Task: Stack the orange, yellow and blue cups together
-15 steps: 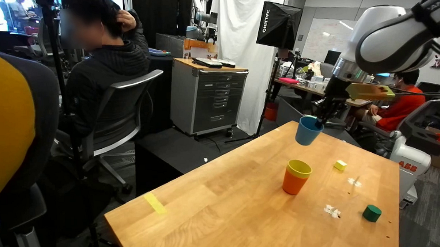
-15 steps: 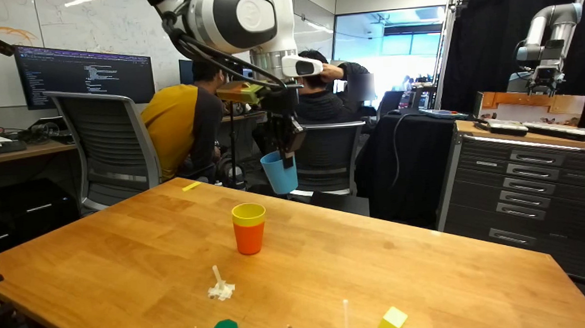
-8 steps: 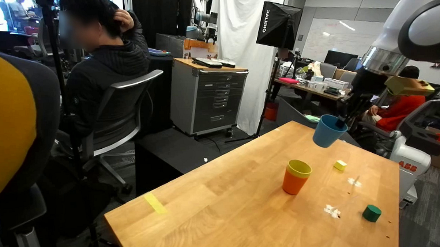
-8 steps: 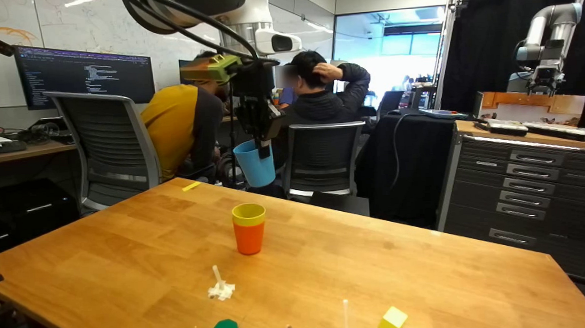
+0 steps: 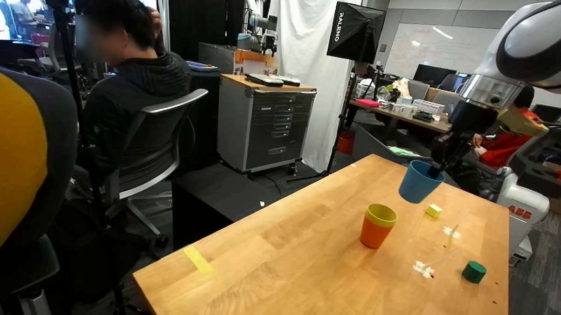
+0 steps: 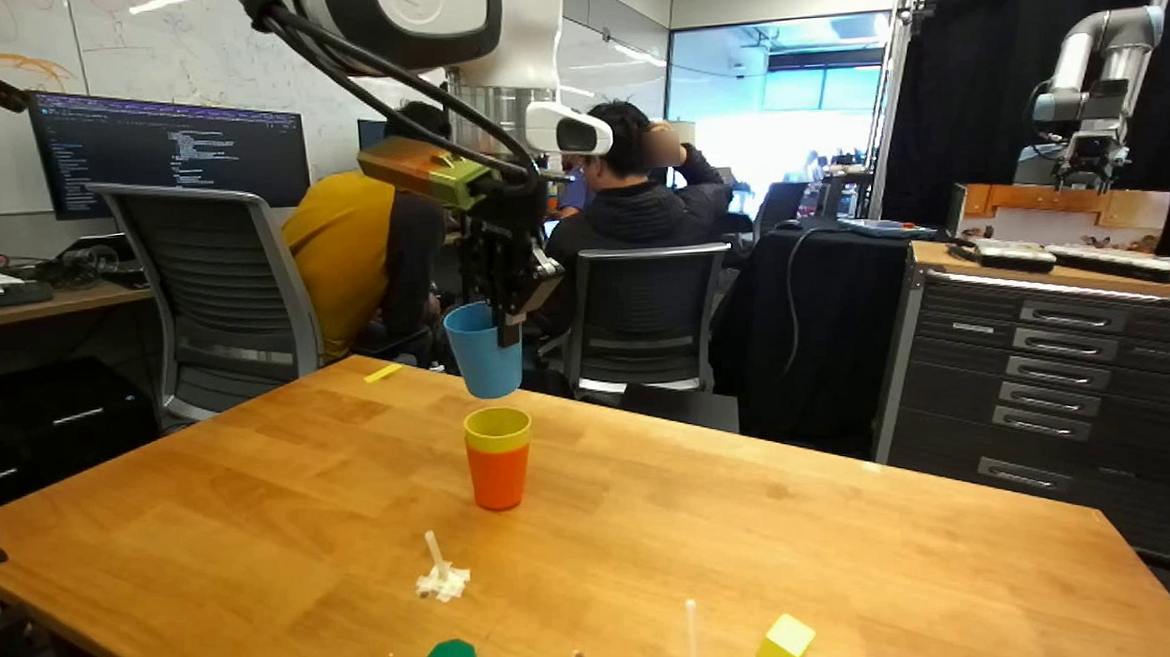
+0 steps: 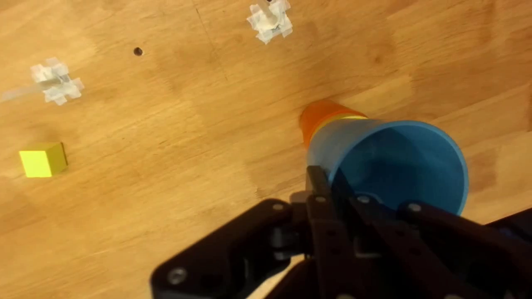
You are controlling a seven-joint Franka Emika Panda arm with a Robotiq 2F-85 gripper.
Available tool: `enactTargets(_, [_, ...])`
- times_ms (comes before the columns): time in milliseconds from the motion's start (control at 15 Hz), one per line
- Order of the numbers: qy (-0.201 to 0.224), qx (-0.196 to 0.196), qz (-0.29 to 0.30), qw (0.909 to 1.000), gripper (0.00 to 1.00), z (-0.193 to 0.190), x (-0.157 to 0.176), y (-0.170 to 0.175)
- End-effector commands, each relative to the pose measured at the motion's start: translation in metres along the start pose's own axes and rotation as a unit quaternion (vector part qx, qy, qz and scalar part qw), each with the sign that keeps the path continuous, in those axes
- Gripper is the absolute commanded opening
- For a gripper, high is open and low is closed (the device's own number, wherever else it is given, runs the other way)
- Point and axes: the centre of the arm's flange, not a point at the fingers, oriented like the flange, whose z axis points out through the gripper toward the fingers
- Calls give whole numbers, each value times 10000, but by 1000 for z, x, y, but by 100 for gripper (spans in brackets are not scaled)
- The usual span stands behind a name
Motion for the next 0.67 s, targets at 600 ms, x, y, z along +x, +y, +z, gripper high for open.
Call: enactTargets(600, [-383, 185, -140, 9990, 4, 30, 48, -14])
